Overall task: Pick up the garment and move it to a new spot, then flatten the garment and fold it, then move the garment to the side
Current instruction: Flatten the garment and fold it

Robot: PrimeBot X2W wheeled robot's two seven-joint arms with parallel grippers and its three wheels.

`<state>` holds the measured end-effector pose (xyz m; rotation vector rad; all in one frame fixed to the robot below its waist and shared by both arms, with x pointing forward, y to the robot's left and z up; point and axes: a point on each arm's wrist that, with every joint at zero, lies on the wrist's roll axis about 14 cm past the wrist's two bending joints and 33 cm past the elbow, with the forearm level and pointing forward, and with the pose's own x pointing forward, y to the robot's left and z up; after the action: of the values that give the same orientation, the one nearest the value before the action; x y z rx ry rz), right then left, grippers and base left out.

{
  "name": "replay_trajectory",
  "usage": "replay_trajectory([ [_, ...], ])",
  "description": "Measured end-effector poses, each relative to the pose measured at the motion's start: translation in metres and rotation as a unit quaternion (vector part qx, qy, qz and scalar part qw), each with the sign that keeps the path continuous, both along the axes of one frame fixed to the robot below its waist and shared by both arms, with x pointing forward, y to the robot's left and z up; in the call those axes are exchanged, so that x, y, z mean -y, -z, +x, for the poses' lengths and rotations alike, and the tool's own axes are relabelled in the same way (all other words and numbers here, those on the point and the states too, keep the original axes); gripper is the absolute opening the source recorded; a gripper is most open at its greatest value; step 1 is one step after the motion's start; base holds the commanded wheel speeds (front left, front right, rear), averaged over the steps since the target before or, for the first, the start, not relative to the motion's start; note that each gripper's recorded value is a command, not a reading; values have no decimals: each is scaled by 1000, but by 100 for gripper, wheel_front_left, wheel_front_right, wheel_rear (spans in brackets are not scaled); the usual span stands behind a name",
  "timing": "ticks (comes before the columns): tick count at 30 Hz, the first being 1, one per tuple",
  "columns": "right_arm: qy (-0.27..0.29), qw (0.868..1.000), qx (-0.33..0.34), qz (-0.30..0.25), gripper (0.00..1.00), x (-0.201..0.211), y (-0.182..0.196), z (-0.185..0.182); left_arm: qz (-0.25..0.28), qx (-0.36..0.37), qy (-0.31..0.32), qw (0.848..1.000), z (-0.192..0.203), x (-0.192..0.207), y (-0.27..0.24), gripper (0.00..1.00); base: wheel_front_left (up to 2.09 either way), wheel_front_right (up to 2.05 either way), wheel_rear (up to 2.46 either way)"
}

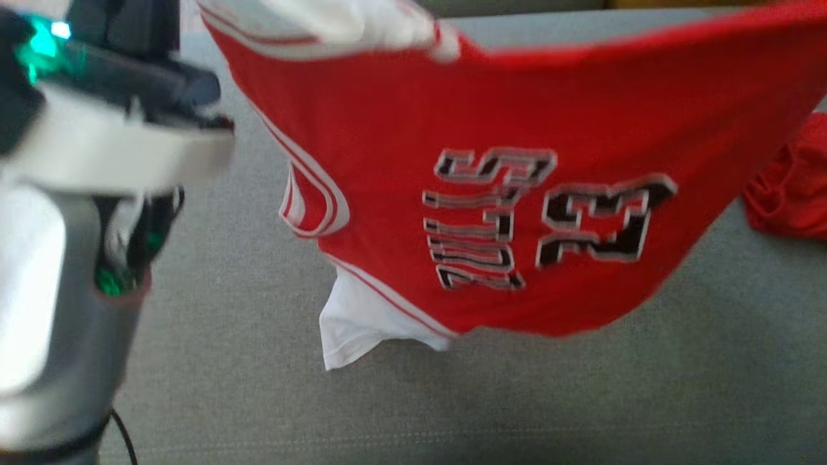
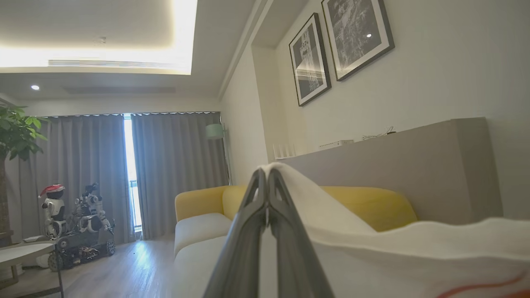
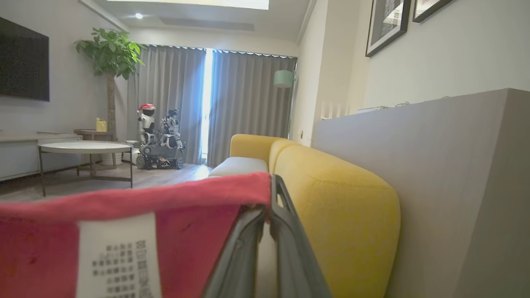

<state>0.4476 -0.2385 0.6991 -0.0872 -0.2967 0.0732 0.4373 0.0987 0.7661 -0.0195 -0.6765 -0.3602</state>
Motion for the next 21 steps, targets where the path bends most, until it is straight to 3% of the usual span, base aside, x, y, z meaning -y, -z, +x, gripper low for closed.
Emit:
replay_trajectory([
  [11, -57, 997, 28, 45, 0, -23, -41, 109, 1, -11, -2, 1000, 120, 3, -18, 0, 0, 0, 0],
  [21, -51, 995, 55, 63, 0, -34, -75, 149, -13, 5, -44, 999, 165, -5, -66, 0, 0, 0, 0],
])
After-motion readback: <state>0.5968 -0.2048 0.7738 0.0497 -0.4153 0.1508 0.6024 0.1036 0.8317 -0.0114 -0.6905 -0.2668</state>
